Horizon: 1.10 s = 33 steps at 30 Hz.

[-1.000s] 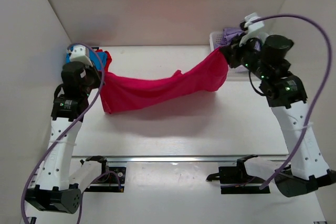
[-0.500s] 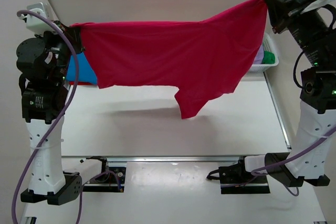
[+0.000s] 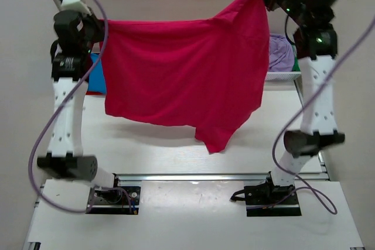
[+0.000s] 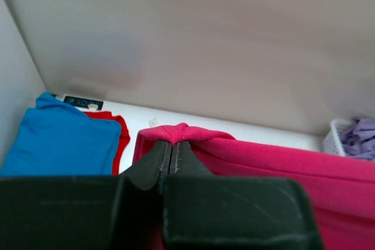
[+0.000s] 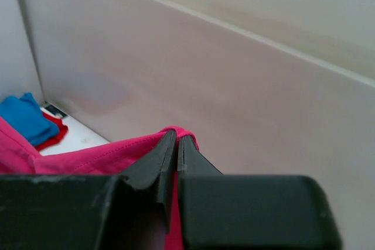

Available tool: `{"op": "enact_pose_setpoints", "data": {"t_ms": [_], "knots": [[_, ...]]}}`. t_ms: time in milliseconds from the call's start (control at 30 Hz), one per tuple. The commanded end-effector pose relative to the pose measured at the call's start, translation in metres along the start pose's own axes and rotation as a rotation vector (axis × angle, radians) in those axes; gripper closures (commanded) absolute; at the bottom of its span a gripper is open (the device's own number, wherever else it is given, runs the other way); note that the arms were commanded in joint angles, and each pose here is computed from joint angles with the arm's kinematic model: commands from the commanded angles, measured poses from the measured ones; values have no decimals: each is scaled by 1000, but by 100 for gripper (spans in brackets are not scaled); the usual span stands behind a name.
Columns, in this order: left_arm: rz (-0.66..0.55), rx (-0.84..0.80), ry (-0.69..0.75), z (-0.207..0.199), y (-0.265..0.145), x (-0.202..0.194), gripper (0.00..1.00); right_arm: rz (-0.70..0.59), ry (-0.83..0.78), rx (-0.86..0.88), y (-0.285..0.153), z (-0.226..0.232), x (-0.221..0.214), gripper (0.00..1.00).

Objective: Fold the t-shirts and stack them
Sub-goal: Flatten out the tshirt

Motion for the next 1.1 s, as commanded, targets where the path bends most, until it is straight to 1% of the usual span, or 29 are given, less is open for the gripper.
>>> {"op": "enact_pose_setpoints", "data": {"t_ms": [0, 33, 67, 100, 133, 167, 200, 233, 267, 300, 367, 433, 467, 500, 533, 567, 600, 633, 667, 700, 733, 767, 800, 867, 933, 967, 1000, 1033, 1067], "knots": [[-79, -28, 8, 1, 26, 28, 100, -103, -67, -14, 29, -32, 3, 100], [-104, -28, 12, 2, 35, 38, 100, -136, -73, -3, 32, -42, 5, 100], [-116, -25, 1, 11, 38, 43, 100, -144, -67, -3, 35, -46, 3, 100], [-138, -58, -7, 10, 46, 50, 100, -164, -70, 13, 40, -50, 3, 100], [-168, -58, -24, 17, 50, 57, 100, -206, -78, 38, 41, -44, 12, 100], [-173, -82, -38, 17, 52, 59, 100, -215, -101, 37, 35, -54, 17, 100], [-196, -86, -36, 18, 50, 67, 100, -254, -83, 50, 32, -56, 26, 100], [-204, -90, -32, 16, 47, 70, 100, -306, -104, 86, 24, -51, 42, 100], [-212, -83, -22, 16, 46, 72, 100, -325, -100, 91, 22, -52, 46, 100], [-211, -67, -22, 19, 42, 71, 100, -370, -123, 112, 12, -46, 64, 100], [-204, -47, -9, 19, 37, 66, 100, -406, -154, 138, -1, -39, 81, 100], [-161, -15, -10, 24, 33, 48, 100, -386, -159, 175, -13, -35, 88, 100], [-138, -15, -19, 24, 32, 36, 100, -358, -154, 173, -14, -35, 83, 100], [-149, -22, -19, 20, 30, 35, 100, -346, -155, 167, -13, -35, 80, 100], [-111, -10, -21, 21, 30, 17, 100, -303, -143, 148, -11, -43, 68, 100], [-94, -27, -24, 16, 28, 3, 100, -247, -115, 149, -6, -49, 49, 100], [-99, -29, -30, 15, 28, -2, 100, -215, -93, 142, -4, -54, 37, 100], [-49, -48, -52, 9, 27, -25, 100, -165, -66, 119, 0, -60, 16, 99], [-19, -53, -66, 5, 25, -45, 100, -93, -29, 103, 6, -67, -13, 100], [-9, -49, -76, 6, 24, -54, 100, -79, -31, 89, 4, -65, -20, 100], [44, -46, -94, 3, 21, -78, 100, -1, 24, 48, 3, -64, -50, 100], [86, -39, -111, 4, 15, -98, 100, 47, 37, 6, -2, -60, -78, 100], [128, -42, -131, 0, 13, -114, 100, 63, 41, -15, -7, -59, -92, 100], [207, -48, -142, -7, -5, -147, 100, 123, 117, -60, -35, -40, -142, 100], [270, -36, -138, -9, -21, -172, 100, 185, 133, -125, -59, -25, -174, 100], [302, -53, -127, -18, -34, -187, 100, 229, 153, -172, -75, -17, -192, 100], [322, -61, -113, -21, -38, -193, 100, 278, 187, -192, -89, -12, -214, 100], [337, -65, -104, -21, -46, -201, 100, 258, 206, -206, -102, -4, -208, 100], [365, -60, -87, -18, -52, -209, 100, 271, 215, -224, -118, -1, -215, 100]]}}
Point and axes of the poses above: each gripper's point midway between its finger pads, its own y axis out along the fingers, its own z axis along the line the jaws close on, x = y × z, the point moved 8 cm from there along -y, back along the fingers, and after that the axes turned 15 degrees about y, right-handed, at the moved point
